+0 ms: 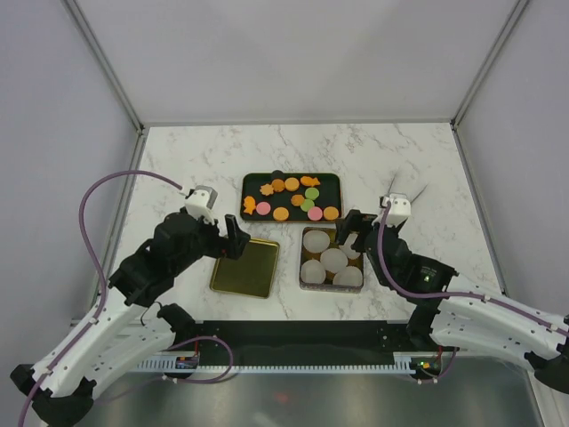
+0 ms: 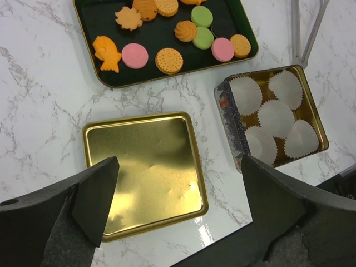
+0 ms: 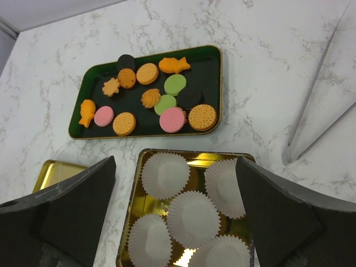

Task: Pack the cookies

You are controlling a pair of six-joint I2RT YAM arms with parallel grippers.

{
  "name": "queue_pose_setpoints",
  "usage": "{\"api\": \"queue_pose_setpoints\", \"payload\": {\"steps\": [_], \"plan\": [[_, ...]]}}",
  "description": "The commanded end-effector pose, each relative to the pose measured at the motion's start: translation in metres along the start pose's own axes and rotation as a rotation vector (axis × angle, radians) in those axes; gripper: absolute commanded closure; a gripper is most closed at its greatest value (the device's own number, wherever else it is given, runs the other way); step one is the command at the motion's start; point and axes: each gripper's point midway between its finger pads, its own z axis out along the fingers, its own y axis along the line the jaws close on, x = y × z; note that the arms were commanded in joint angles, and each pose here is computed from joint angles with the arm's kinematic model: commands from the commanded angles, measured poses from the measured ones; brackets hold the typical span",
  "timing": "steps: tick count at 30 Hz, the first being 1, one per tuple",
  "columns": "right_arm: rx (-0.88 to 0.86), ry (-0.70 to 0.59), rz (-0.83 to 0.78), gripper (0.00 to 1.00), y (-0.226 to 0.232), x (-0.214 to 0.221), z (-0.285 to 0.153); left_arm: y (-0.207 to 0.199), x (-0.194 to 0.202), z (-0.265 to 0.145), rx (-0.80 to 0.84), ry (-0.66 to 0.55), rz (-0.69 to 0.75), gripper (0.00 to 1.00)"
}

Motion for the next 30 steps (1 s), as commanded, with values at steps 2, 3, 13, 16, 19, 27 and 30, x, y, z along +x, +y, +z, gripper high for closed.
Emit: {"api": "queue_pose_setpoints", "payload": {"steps": [2, 3, 13, 16, 19, 27, 30], "plan": [[0.061, -0.014, -0.033, 0.02, -0.011, -0.019, -0.010, -0.015, 0.003, -0.003, 0.072, 0.032, -0.023, 0.00], [0.067, -0.007, -0.057, 0.02, -0.013, -0.020, -0.010, -0.015, 0.010, -0.002, 0.075, 0.052, -0.028, 0.00], [0.362, 0.107, -0.107, 0.02, -0.099, -0.026, 0.037, -0.017, 0.015, -0.010, 0.107, 0.049, -0.025, 0.00], [0.457, 0.162, -0.089, 0.02, -0.135, -0.024, 0.052, -0.016, 0.012, -0.014, 0.111, 0.026, -0.029, 0.00], [0.471, 0.208, -0.058, 0.02, -0.152, -0.016, 0.065, -0.017, 0.011, -0.016, 0.116, 0.019, -0.031, 0.00], [0.567, 0.283, -0.006, 0.02, -0.193, 0.012, 0.110, -0.016, 0.008, -0.020, 0.117, -0.005, -0.034, 0.00], [0.568, 0.279, 0.009, 0.03, -0.200, 0.018, 0.126, -0.015, 0.008, -0.020, 0.116, -0.009, -0.036, 0.00]]}}
